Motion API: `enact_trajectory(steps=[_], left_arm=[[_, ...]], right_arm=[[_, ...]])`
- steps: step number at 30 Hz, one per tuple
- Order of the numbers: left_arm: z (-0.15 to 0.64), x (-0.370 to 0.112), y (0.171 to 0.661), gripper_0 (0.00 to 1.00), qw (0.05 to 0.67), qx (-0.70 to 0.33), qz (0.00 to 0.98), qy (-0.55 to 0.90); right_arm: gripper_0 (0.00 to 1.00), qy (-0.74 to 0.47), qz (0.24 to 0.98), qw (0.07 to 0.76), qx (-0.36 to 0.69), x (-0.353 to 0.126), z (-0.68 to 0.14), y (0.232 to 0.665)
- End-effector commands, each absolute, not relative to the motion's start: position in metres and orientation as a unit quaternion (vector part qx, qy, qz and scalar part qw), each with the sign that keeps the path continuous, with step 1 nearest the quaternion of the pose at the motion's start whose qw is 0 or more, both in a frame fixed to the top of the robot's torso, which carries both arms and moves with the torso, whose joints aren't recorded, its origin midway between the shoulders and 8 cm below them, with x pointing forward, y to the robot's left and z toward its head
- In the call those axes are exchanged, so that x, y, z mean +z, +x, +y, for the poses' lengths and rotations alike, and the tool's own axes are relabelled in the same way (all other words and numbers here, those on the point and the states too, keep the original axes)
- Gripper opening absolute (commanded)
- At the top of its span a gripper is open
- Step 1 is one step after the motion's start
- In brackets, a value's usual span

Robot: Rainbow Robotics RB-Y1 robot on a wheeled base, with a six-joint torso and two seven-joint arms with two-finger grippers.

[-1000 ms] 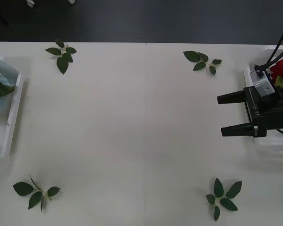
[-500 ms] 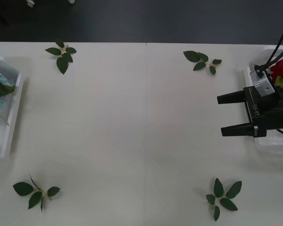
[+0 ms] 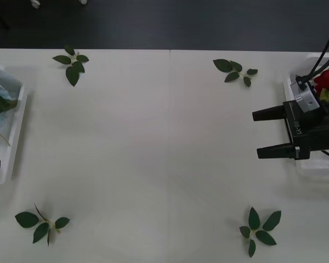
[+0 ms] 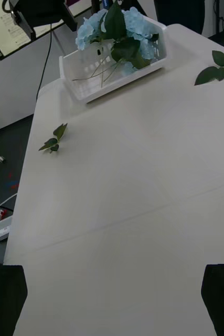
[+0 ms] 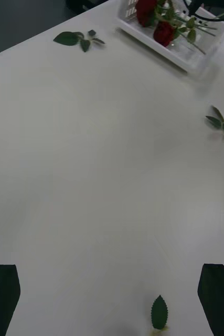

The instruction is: Put the red flowers into the right box and the blue flowers into the left box

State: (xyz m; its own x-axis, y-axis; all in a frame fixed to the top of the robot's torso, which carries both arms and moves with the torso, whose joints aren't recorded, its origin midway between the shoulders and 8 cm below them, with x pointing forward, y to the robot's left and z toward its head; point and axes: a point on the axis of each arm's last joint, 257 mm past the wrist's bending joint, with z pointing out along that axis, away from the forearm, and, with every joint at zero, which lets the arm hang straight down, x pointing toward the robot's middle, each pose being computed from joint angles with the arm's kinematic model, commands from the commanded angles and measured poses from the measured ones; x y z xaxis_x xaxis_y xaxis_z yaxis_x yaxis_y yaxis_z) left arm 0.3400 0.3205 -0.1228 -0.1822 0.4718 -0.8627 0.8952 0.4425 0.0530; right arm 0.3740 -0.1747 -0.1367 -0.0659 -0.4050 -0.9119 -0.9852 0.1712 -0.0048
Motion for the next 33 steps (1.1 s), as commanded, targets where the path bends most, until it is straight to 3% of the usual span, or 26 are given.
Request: enact_trajectory(steps=[1,14,33], left_arm=[[0.296,-0.101,0.347,1.00,0.447,-0.237,0.681,0.529],[0.231,-0.093,0.378,1.00,0.411,-0.220,0.627,0.624],[0.219,-0.109,0.395,1.00,0.381,-0.192,0.640,0.640]], right_arm=[[0.98,-0.558,0.627,0.430,0.332,-0.125,-0.176,0.377],[0.98,-0.558,0.627,0.430,0.332,-0.125,-0.176,0.377],[0.98,-0.558,0.627,0.430,0.332,-0.125,-0.176,0.377]])
